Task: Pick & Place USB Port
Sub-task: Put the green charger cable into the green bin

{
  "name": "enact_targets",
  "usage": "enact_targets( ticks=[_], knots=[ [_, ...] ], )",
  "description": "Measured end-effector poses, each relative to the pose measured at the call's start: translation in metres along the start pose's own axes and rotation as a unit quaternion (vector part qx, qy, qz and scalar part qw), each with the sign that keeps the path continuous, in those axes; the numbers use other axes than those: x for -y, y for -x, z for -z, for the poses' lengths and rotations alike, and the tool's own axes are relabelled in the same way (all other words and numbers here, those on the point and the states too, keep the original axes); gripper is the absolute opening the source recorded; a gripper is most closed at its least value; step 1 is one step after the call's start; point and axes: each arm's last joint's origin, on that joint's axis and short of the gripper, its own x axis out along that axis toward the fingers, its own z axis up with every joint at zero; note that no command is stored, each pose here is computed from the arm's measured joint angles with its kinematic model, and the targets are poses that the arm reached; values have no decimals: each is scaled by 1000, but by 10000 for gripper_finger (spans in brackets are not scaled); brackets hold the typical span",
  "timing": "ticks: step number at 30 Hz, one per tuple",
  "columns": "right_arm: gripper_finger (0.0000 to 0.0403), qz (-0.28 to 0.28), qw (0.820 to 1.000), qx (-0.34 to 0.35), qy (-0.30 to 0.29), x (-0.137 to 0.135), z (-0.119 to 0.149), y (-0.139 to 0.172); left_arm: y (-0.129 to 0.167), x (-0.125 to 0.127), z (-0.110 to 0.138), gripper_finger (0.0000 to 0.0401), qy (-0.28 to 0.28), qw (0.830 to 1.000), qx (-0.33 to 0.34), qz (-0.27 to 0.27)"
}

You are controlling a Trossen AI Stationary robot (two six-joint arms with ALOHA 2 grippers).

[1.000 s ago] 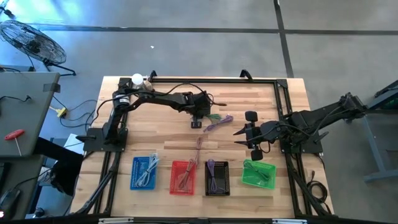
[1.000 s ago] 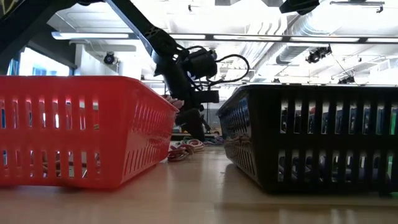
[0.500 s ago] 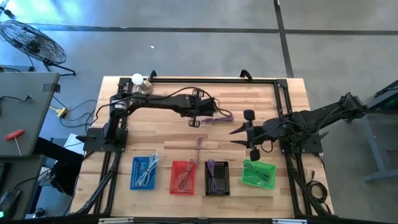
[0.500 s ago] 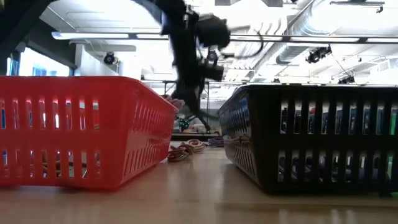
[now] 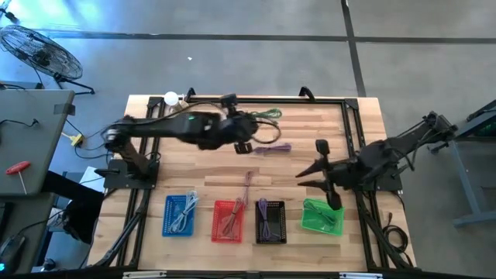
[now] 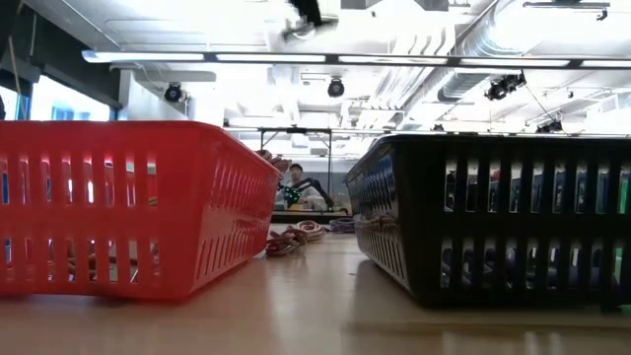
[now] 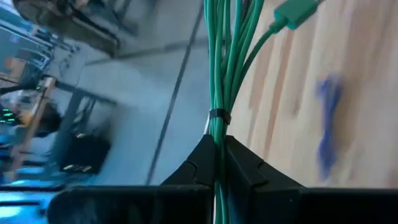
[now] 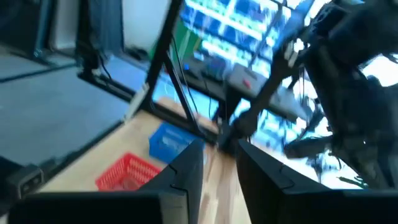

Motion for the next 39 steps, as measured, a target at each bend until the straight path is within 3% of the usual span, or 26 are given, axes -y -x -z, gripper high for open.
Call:
enact_targets(
  ticks=[4, 6, 9, 13, 22, 28, 34, 39],
  knots=[
    [75, -24, 999, 27, 7, -3, -6, 8, 49, -4, -11, 7, 86, 990, 106, 42],
    [72, -45, 998, 35, 7, -4, -7, 9, 69, -3, -19, 7, 115, 975, 168, 86],
    [72, -76, 995, 58, 11, -6, -9, 7, 91, 5, -30, 7, 126, 945, 253, 166],
    [83, -58, 995, 73, 22, -6, -12, 3, 105, 27, -40, 7, 100, 915, 311, 238],
    [195, -34, 997, 60, 23, -7, -10, -4, 93, 88, -55, 7, 39, 891, 344, 295],
    [251, -39, 998, 53, 8, -11, -7, -13, 78, 103, -61, 7, 30, 882, 357, 306],
    [249, -59, 996, 66, 4, -13, -8, -16, 63, 95, -63, 7, 45, 878, 352, 321],
    [185, -61, 996, 59, -1, -14, -7, -16, 53, 93, -61, 11, 45, 885, 335, 320]
  ],
)
